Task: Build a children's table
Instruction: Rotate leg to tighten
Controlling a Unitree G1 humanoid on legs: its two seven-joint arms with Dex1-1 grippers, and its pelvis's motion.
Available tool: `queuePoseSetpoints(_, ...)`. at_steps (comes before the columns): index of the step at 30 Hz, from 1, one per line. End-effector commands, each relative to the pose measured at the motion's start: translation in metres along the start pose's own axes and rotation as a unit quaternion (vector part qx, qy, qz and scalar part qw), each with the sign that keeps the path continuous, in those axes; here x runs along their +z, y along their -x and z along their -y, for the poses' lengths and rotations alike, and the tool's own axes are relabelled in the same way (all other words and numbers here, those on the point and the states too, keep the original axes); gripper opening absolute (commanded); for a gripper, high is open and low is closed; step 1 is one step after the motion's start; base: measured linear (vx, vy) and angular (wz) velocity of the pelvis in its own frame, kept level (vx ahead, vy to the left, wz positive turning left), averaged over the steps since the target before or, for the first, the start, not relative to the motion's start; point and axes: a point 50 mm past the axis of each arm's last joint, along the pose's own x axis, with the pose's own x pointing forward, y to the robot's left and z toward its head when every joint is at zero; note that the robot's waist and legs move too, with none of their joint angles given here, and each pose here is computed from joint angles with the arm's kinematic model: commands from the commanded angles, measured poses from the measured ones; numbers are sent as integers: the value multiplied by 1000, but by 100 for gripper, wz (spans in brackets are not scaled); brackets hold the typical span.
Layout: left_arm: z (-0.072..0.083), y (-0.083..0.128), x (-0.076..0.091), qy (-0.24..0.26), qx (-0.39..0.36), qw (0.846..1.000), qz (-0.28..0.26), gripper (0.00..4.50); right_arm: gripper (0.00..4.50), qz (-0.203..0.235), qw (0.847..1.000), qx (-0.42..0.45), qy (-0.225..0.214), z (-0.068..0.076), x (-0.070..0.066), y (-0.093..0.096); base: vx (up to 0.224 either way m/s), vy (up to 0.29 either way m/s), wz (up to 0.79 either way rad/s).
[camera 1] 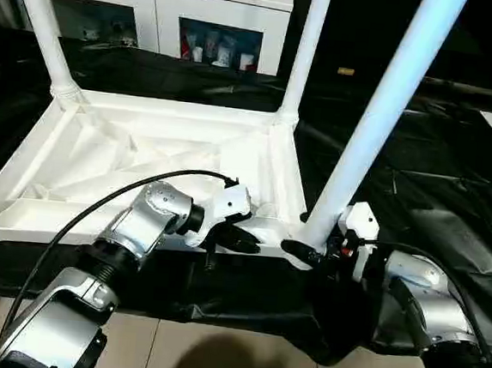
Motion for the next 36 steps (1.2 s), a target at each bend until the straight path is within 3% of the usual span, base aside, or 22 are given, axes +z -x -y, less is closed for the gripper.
queuePoseSetpoints(1,8,-11,-4,11,-26,1000,0,0,294,-7,1000,4,-10,0,-4,2,0,0,0)
queuePoseSetpoints(11,9,-12,-7,14,-31,999,-5,0,208,-20,1000,8,-7,-3,-10,4,0,0,0)
queuePoseSetpoints(21,4,-19,-8,35,18,999,0,0,197,-23,999,-32,-29,-2,-16,2,0,0,0)
queuePoseSetpoints(23,-6,-26,-3,50,82,995,1,0,196,-17,990,-124,-64,3,-24,-5,0,0,0)
queuePoseSetpoints(28,-17,-39,8,70,156,985,7,0,195,-17,962,-247,-117,7,-34,-17,0,0,0)
queuePoseSetpoints(30,-21,-46,17,80,187,979,16,0,195,-22,935,-318,-153,9,-40,-23,0,0,0)
queuePoseSetpoints(34,-23,-54,27,75,208,975,21,0,195,-24,909,-377,-175,10,-39,-33,0,0,0)
queuePoseSetpoints(36,-23,-58,31,71,203,976,21,0,195,-29,904,-393,-165,11,-35,-40,0,0,0)
